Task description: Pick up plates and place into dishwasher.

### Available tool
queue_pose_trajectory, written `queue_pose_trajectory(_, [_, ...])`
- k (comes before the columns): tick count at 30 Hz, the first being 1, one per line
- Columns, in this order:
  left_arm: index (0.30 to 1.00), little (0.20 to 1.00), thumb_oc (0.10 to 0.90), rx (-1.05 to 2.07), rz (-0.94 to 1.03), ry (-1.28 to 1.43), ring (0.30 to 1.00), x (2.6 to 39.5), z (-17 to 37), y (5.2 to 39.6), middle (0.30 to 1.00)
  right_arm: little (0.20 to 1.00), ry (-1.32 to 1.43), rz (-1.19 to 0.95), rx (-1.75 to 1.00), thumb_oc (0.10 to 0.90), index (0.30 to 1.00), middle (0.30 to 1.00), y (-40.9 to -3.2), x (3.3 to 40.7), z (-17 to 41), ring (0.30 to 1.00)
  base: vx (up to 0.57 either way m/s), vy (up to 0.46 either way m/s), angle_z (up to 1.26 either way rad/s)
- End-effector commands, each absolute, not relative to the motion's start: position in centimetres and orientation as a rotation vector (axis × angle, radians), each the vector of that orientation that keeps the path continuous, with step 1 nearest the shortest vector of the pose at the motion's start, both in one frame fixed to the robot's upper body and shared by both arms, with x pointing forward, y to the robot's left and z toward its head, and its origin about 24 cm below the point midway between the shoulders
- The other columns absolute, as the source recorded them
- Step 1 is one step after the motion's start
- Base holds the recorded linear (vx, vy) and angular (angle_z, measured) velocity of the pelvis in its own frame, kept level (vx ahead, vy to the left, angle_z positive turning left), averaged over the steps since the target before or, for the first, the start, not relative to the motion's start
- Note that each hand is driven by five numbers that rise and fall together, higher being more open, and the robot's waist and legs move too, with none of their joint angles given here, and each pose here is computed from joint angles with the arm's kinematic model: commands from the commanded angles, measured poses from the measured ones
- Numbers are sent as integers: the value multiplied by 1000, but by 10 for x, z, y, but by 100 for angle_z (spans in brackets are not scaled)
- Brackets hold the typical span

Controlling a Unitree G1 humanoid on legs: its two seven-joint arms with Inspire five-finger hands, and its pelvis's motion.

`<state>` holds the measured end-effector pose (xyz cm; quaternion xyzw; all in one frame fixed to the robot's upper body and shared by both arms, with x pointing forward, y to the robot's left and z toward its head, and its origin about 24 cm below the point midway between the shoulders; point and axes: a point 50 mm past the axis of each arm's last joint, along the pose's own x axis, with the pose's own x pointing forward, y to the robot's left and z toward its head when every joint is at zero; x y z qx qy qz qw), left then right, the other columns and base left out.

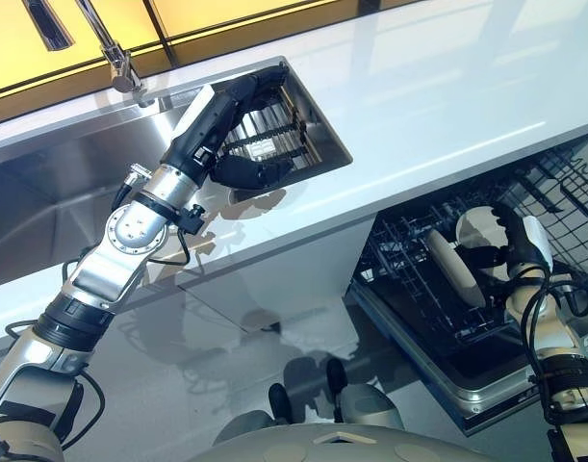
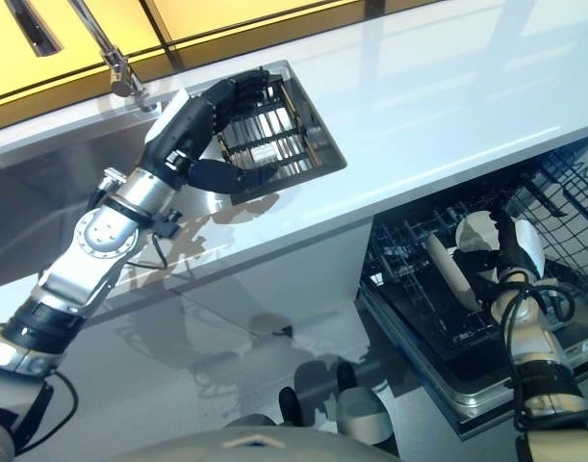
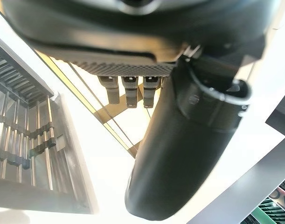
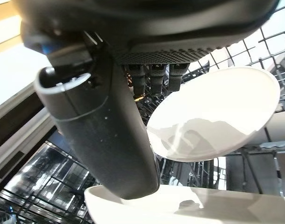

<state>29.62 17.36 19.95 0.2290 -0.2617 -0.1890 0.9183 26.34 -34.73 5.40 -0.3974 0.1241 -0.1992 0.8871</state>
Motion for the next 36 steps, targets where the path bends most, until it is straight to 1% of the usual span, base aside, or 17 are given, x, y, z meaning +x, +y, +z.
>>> queue_pose_trajectory(1, [900,900,800,462,-305,-743,900,297,236,183,900,900,25,-511,-960,800,900,900,-366,274,123,900,0,0,0])
queue_pose_trajectory(9, [900,900,800,464,-299,-746,900,297,237,186,900,900,-80,-543,-1051,800,900,900,-363,274,150,900,-5,5,-5])
queue_pose_trajectory(12, [900,900,800,468,-270,-748,900,294,236,194,900,900,-22,-583,-1141,800,900,900,-377,258,152,900,-2,4,-1])
queue_pose_trajectory(13, [900,900,800,470,-262,-747,900,293,236,197,900,475,-5,-588,-1159,375,535,535,-381,253,151,535,4,15,-4])
queue_pose_trajectory(14, [900,900,800,471,-257,-746,900,293,236,198,900,241,2,-591,-1167,141,335,335,-383,249,151,335,4,11,-8])
queue_pose_trajectory(15, [900,900,800,474,-249,-744,900,292,236,201,900,200,30,-601,-1184,100,300,300,-389,242,150,300,3,7,-6])
queue_pose_trajectory(21, [900,900,800,476,-229,-744,900,291,239,207,900,200,150,-635,-1209,100,300,300,-413,217,142,300,-2,4,-8])
queue_pose_trajectory(24, [900,900,800,475,-232,-743,900,291,241,207,900,200,220,-616,-1203,100,300,300,-421,207,133,300,0,-4,-11])
queue_pose_trajectory(36, [900,900,800,463,-260,-745,900,293,241,199,900,200,482,-464,-1103,100,300,300,-422,199,77,300,0,-8,-2])
